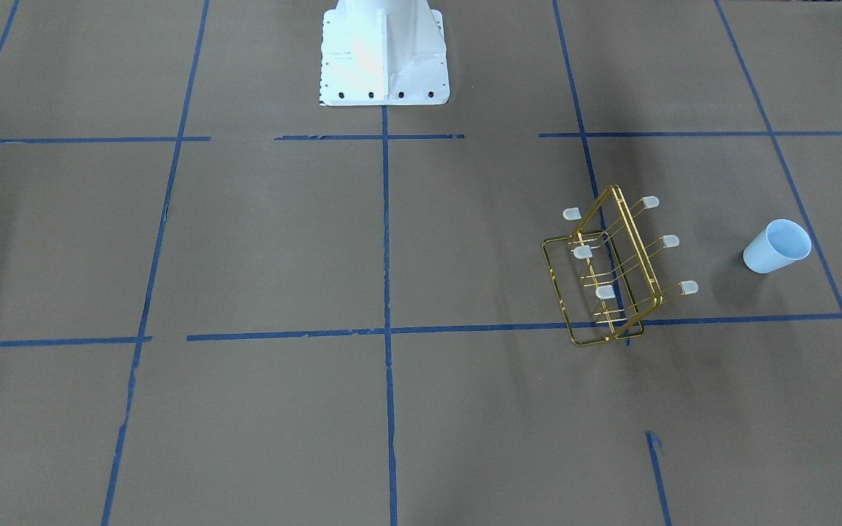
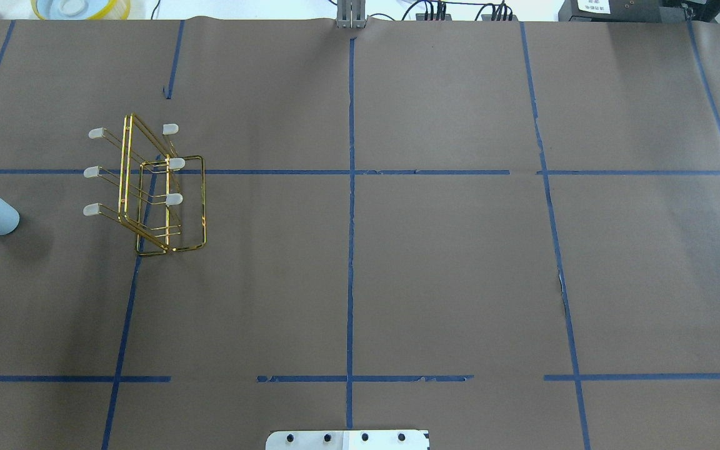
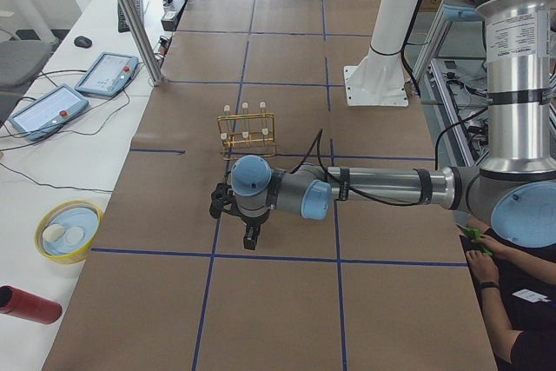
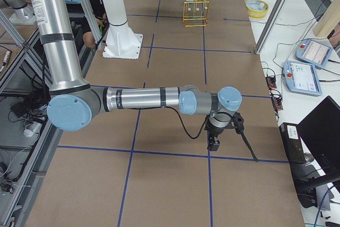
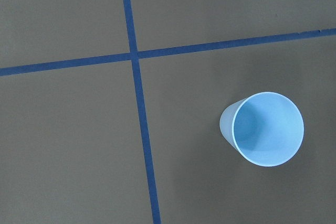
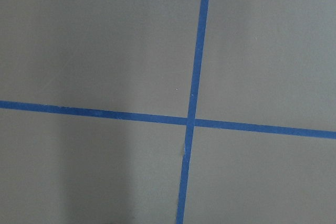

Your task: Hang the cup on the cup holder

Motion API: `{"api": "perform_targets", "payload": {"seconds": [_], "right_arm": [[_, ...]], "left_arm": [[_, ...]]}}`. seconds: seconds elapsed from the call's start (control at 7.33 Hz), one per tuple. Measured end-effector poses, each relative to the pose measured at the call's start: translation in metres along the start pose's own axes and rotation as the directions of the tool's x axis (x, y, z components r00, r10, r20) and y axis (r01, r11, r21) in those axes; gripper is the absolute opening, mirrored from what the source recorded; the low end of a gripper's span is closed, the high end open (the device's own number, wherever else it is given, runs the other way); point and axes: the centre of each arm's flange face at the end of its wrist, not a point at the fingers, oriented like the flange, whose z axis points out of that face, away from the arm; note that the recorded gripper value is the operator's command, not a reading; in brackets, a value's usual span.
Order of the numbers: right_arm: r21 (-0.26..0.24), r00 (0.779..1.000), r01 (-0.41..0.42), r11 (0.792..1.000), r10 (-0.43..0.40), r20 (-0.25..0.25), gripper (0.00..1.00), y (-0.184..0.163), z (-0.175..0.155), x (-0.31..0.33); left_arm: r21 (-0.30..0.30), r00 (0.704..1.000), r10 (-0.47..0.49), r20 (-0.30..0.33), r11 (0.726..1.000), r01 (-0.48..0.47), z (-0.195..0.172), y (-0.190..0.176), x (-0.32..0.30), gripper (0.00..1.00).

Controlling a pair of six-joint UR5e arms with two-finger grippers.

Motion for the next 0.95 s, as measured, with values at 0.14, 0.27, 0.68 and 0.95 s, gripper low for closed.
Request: {"api": "perform_targets", "payload": {"seconds": [0.14, 0.27, 0.68, 0.95], "right_arm": [[0.000, 1.000, 0.000, 1.000, 0.000, 0.000, 1.00, 0.0000, 0.0000, 0.0001], [0.000, 1.000, -0.001, 1.000, 0.001, 0.000, 1.00, 0.0000, 0.0001, 0.0003], [-0.001, 1.000, 0.000, 1.000, 0.000, 0.000, 1.00, 0.0001, 0.0004, 0.0003], [-0.001, 1.000, 0.000, 1.000, 0.000, 0.000, 1.00, 0.0001, 0.0003, 0.0004]], "left_arm": [[0.001, 1.000, -0.004, 0.003, 1.000, 0.004, -0.0006, 0.0001, -0.0007, 1.00], [0.002, 1.000, -0.014, 0.007, 1.000, 0.014, -0.0009, 0.0002, -0.0015, 1.00], [0.007, 0.999, -0.033, 0.010, 0.999, 0.033, -0.0010, -0.0001, -0.0017, 1.00], [0.082, 0.999, 0.026, 0.035, 0.996, -0.029, -0.0075, -0.0023, 0.0051, 1.00]]}}
